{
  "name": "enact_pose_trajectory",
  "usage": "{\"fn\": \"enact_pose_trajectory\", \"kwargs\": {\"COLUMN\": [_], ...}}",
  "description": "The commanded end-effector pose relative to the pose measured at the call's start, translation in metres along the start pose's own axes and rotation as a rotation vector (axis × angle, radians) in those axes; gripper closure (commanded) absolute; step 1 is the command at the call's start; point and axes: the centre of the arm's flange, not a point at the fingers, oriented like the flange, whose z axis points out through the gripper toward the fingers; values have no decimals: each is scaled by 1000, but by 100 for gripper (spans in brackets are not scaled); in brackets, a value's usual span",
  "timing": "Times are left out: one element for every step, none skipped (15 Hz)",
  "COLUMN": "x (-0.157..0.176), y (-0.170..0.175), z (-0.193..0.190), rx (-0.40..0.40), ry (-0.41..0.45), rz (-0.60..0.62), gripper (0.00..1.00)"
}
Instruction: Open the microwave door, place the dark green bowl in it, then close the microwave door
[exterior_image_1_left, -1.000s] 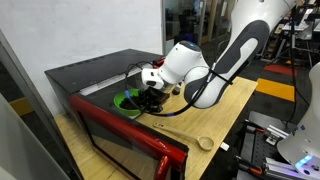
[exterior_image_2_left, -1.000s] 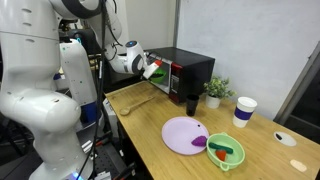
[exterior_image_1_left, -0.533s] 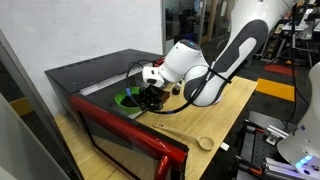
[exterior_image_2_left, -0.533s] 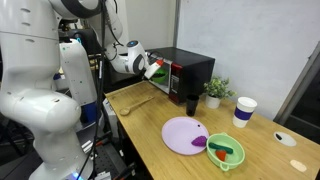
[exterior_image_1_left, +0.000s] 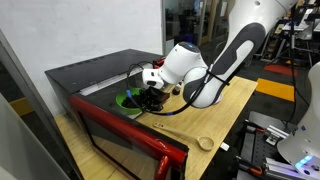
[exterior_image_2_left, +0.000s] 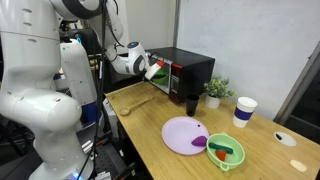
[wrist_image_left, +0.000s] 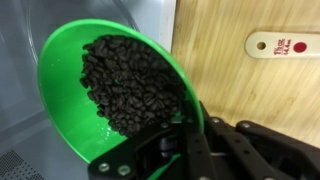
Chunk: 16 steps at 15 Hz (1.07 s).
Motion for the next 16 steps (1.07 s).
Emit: {"fn": "enact_pose_trajectory", "kwargs": {"x": [9,10,13,14,16,17,19,20,21,22,23,23,23,23,23,22], "y": [6,6,7,7,9,9,11,11,12,14,16,18,21,22,24,27], "z": [13,16,20,23,27,30,33,36,38,41,43,44,46,47,48,49], "rx": [-23,-21,-24,-25,-26,-27,-29,-28,-31,-29,-32,-41,-39,-45,-46,-46], "ry": [0,-2,-3,-3,-5,-7,-7,-8,-9,-10,-12,-13,-14,-17,-17,-17], "rz": [-7,-10,-14,-16,-20,-24,-27,-29,-31,-30,-29,-30,-26,-25,-23,-19], "gripper": [99,99,99,99,99,99,99,99,99,99,99,99,99,99,99,99]}}
